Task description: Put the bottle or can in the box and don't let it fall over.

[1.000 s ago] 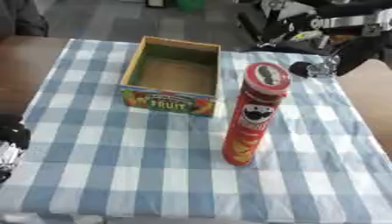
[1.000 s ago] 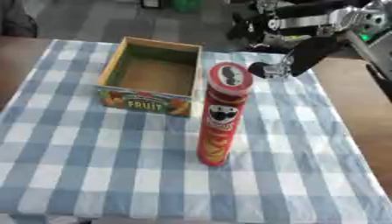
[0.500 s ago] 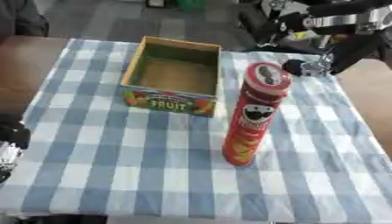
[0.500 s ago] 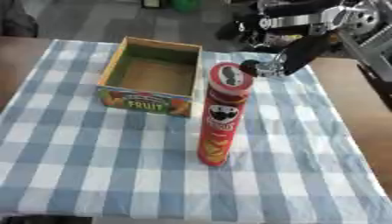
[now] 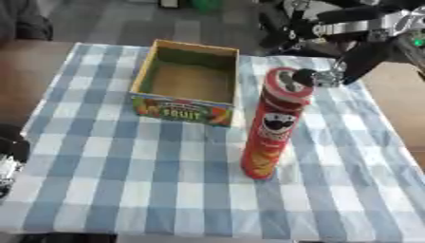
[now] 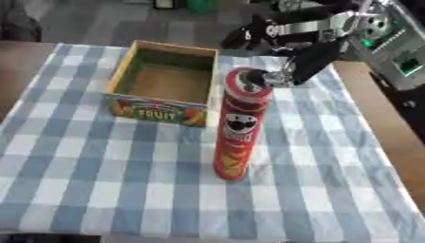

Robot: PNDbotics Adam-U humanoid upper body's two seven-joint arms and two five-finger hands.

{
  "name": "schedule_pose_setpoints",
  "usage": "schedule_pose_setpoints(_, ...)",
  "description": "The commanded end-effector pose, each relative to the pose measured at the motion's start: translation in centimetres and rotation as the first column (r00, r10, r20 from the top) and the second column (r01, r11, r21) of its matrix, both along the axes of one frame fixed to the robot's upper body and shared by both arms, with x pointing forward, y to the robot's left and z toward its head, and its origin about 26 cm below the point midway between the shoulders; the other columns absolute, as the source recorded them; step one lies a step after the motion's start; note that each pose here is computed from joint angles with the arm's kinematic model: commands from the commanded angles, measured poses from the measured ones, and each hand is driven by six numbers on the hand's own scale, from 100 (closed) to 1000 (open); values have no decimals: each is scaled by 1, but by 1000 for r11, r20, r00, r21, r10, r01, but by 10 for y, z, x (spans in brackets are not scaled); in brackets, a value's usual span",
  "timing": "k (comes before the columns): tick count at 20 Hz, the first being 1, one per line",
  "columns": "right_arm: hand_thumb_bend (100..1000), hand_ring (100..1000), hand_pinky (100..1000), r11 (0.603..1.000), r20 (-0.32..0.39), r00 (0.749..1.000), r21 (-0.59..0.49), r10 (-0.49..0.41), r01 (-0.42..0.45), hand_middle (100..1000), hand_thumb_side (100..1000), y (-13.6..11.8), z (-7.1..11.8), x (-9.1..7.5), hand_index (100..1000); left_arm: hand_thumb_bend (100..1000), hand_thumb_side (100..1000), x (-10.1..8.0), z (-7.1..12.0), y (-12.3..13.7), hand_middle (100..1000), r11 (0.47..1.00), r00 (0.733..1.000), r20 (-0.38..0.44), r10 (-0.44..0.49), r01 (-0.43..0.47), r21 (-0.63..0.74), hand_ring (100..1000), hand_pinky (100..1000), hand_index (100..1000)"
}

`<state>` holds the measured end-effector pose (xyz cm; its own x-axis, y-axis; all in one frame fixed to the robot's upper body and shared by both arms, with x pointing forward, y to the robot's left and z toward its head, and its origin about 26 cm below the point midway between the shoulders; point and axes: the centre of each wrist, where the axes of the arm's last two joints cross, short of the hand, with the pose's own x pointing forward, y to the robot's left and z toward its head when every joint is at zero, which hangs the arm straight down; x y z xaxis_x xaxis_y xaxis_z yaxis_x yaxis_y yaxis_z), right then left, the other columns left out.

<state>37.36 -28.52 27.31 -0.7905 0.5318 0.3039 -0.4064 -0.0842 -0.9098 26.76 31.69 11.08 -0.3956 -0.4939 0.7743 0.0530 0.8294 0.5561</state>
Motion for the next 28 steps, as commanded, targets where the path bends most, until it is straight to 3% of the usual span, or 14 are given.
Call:
schedule_pose_setpoints(1,149,987,929,1000,35,999,-19,3,-2,1000,603,-2,11,-1,1000,264,457,1,7,-1,557,1000,1000,22,-12,12,6,525,585,699)
schedule_pose_setpoints(8,149,986,927,999,38,999,-43,9,-8,1000,598,1,9,0,1000,261,458,1,6,-1,558,1000,1000,20,-13,13,5,525,586,699)
schedule_pose_setpoints(28,138,972,914,999,9,1000,34,-30,29,1000,630,-8,14,-1,1000,250,460,1,6,-2,560,1000,1000,21,-12,12,-5,528,588,698)
